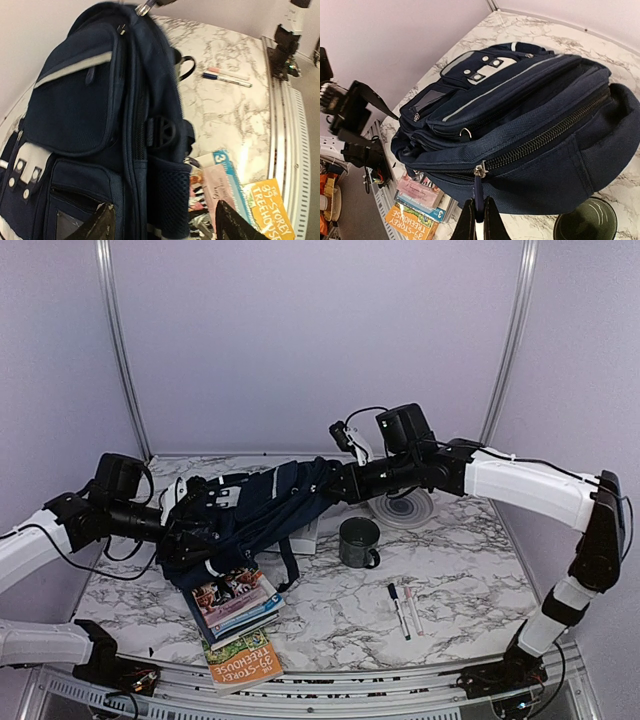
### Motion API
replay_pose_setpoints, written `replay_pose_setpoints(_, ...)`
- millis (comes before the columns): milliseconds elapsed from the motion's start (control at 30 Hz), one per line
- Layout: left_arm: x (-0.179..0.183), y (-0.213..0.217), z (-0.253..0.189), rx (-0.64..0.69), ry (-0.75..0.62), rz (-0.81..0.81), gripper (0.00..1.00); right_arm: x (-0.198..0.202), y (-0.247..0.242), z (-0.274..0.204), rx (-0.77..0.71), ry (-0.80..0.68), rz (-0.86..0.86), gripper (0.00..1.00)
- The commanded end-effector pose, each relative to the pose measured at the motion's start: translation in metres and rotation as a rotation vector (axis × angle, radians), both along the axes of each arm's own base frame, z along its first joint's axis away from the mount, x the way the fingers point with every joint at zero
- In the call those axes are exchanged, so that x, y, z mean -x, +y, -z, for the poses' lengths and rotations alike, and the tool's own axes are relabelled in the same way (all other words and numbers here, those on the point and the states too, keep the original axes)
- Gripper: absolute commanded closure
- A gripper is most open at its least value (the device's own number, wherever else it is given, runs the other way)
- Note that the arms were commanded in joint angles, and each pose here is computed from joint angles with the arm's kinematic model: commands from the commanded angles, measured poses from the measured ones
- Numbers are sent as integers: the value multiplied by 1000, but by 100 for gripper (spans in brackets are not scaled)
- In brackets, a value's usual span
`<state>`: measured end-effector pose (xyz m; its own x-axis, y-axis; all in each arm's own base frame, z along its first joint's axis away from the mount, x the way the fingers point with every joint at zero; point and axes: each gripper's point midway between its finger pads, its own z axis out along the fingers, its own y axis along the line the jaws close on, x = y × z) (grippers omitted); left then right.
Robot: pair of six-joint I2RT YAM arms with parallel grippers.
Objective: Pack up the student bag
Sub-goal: Unzip the largest pocket of the student bag, then hold the largest pocket of the student bag.
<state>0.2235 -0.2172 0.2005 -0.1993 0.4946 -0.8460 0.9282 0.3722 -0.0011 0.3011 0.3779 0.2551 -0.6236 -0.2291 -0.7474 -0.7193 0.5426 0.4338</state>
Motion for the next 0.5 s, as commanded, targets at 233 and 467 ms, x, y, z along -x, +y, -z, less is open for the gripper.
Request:
replay_pose_setpoints(233, -15, -65, -61, 219, 86, 28, 33, 28, 37, -27, -69, -30, -81, 100)
replay_pose_setpoints(467, -52, -99, -43, 157, 54, 4, 26, 36, 34, -40, -105, -49, -89, 100)
